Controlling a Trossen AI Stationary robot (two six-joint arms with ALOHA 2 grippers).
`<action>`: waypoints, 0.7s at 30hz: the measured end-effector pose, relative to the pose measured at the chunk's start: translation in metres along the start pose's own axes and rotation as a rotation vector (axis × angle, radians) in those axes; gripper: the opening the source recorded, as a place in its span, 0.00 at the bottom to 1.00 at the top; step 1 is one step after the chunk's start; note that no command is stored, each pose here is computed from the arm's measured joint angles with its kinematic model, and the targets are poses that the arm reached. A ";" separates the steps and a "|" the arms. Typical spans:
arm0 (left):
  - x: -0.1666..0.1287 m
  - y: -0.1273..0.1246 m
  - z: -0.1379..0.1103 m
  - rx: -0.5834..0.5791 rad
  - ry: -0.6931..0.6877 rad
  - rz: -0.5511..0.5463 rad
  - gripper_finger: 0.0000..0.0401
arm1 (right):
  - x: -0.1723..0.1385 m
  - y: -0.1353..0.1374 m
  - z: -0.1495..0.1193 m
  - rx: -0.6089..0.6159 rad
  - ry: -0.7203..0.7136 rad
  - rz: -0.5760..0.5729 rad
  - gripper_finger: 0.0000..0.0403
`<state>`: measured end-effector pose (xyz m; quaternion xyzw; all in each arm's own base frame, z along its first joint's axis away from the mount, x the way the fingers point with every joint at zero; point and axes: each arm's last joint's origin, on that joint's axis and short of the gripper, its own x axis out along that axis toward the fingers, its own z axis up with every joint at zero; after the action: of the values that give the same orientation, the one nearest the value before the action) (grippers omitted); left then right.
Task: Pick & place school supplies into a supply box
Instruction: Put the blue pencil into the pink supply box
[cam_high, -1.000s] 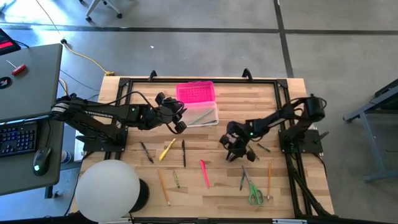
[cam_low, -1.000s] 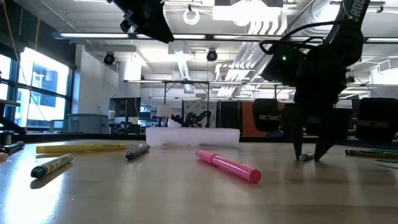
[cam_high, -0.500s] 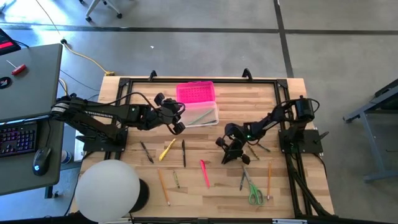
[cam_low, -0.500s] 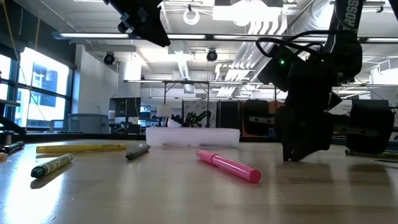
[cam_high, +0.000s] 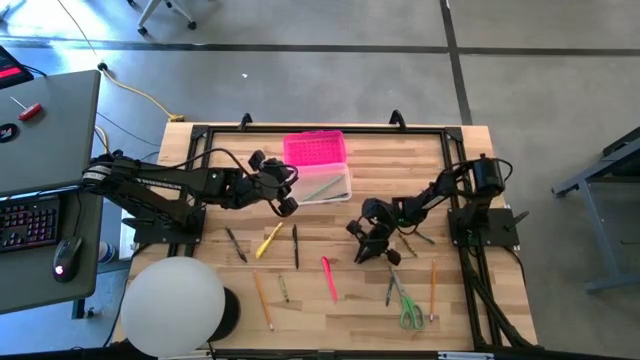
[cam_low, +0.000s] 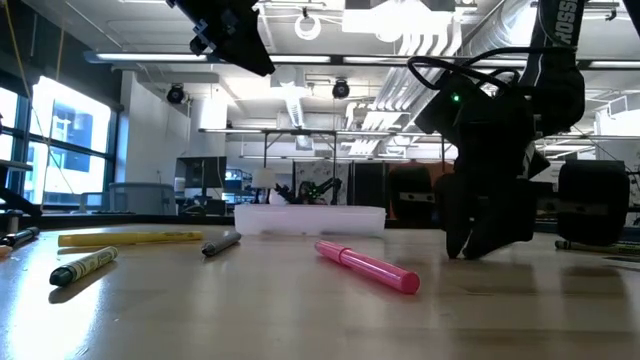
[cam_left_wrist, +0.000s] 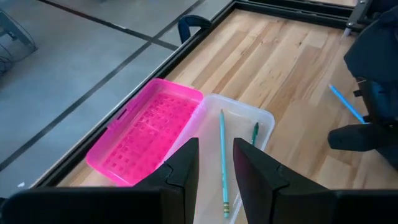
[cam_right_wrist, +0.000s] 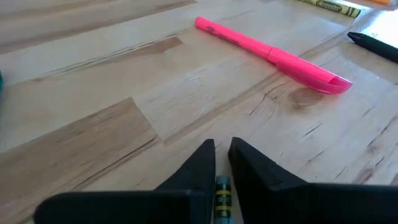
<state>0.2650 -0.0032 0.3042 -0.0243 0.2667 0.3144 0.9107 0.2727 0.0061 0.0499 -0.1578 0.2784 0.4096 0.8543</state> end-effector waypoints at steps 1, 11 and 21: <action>0.000 0.000 0.000 0.000 0.000 0.000 0.33 | 0.000 0.000 0.000 -0.006 0.002 0.002 0.11; 0.000 0.000 0.000 -0.004 0.001 -0.003 0.33 | -0.008 0.004 -0.013 -0.004 0.014 -0.018 0.13; 0.000 0.000 0.000 -0.005 0.000 -0.003 0.33 | -0.021 0.010 -0.027 -0.014 -0.030 -0.081 0.11</action>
<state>0.2651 -0.0033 0.3042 -0.0267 0.2660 0.3137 0.9111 0.2448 -0.0138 0.0408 -0.1689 0.2562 0.3789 0.8731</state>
